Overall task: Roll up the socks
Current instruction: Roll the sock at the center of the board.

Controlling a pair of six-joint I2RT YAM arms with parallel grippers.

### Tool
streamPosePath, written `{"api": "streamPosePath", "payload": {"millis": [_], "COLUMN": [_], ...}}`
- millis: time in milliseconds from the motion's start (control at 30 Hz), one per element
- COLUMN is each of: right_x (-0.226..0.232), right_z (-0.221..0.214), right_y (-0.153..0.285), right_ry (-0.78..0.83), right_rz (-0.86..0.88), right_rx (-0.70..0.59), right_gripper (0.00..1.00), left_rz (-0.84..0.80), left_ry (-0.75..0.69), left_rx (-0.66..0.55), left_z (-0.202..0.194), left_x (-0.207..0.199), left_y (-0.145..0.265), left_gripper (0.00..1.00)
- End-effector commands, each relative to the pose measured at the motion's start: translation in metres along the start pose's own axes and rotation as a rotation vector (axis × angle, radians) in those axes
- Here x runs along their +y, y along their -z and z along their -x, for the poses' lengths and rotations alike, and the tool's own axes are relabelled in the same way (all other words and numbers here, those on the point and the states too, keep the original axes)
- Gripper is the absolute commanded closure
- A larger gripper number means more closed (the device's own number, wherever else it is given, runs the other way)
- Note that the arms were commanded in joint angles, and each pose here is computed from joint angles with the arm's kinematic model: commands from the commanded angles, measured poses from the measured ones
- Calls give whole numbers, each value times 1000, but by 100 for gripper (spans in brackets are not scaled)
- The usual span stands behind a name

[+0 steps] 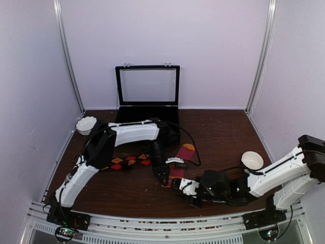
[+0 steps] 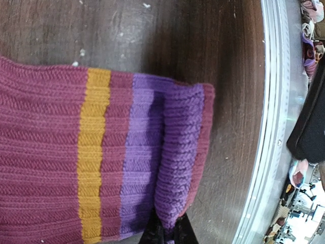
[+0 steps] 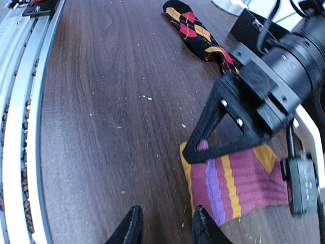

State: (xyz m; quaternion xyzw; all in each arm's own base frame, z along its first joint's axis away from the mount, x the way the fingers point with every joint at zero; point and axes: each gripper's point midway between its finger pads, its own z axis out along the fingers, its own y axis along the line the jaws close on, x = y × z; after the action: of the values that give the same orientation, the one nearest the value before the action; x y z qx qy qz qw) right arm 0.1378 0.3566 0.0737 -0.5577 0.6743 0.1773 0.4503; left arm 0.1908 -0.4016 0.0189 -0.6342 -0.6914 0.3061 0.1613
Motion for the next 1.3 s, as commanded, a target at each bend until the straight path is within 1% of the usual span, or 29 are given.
{"api": "streamPosePath", "payload": {"millis": [0, 267, 467, 600, 833, 933, 967, 1033, 1067, 1100, 1167, 1267], "right_x": [2, -6, -19, -22, -24, -26, -25, -27, -28, -29, -29, -28], "right_z": [2, -3, -13, -22, -38, -46, -48, -52, -55, -58, -63, -75], "right_y": [-16, -41, -46, -48, -53, -55, -55, -56, -57, -57, -57, -57], "right_ry": [130, 157, 139, 141, 120, 109, 105, 91, 82, 74, 56, 29], "right_rz": [19, 36, 31, 35, 23, 19, 21, 19, 16, 14, 12, 24], "right_rx": [43, 71, 91, 114, 143, 161, 165, 175, 182, 188, 193, 218], "right_gripper": [66, 67, 68, 71, 72, 76, 79, 87, 91, 94, 97, 100], "left_rz": [-32, -26, -31, -29, -32, -34, -34, -30, -32, -26, -2, 6], "left_ry": [49, 44, 48, 45, 42, 38, 35, 21, 5, -9, -42, -81], "left_rx": [32, 32, 41, 39, 46, 44, 44, 34, 10, -10, -47, -108], "left_z": [-6, -5, -5, -5, -6, -6, -6, -4, -1, 2, 7, 13], "left_x": [3, 5, 7, 7, 6, 5, 4, 2, 0, -3, -7, -15], "left_y": [-9, -10, -10, -10, -10, -9, -9, -5, -1, 2, 10, 26], "left_gripper": [97, 97, 97, 97, 97, 96, 94, 84, 78, 74, 63, 54]}}
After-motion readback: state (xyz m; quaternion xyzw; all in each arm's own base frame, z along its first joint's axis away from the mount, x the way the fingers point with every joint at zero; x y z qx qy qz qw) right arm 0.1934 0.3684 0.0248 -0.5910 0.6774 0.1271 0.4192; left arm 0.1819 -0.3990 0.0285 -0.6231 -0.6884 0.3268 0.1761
